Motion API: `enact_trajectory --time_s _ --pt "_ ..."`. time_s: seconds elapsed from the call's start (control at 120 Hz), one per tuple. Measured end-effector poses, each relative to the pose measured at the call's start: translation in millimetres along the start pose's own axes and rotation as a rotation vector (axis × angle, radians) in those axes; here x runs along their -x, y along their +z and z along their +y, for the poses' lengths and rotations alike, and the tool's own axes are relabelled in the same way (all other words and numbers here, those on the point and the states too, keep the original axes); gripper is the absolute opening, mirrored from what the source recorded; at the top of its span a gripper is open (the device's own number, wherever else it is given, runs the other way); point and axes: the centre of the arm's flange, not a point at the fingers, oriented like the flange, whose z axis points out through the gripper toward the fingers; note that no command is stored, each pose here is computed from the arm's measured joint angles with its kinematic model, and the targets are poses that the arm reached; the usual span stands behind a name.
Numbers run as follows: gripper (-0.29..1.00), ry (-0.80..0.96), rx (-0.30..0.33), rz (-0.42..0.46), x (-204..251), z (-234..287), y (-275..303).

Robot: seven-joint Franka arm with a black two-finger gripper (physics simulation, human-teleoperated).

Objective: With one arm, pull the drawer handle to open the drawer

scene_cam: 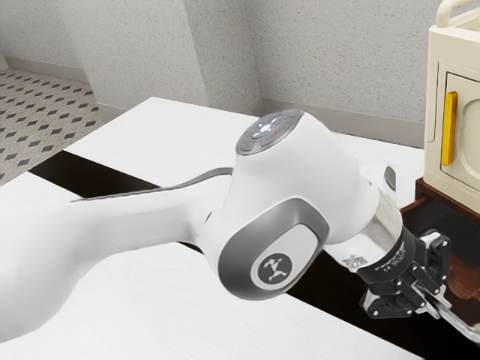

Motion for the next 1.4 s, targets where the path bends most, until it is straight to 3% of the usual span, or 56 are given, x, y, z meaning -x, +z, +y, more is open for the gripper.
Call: enact_trajectory --time_s 0.8,1.4 --pt "-0.08 -0.008 0.032 0.022 31 -69 -35" --pt "-0.08 -0.025 0.04 0.054 25 -95 -41"
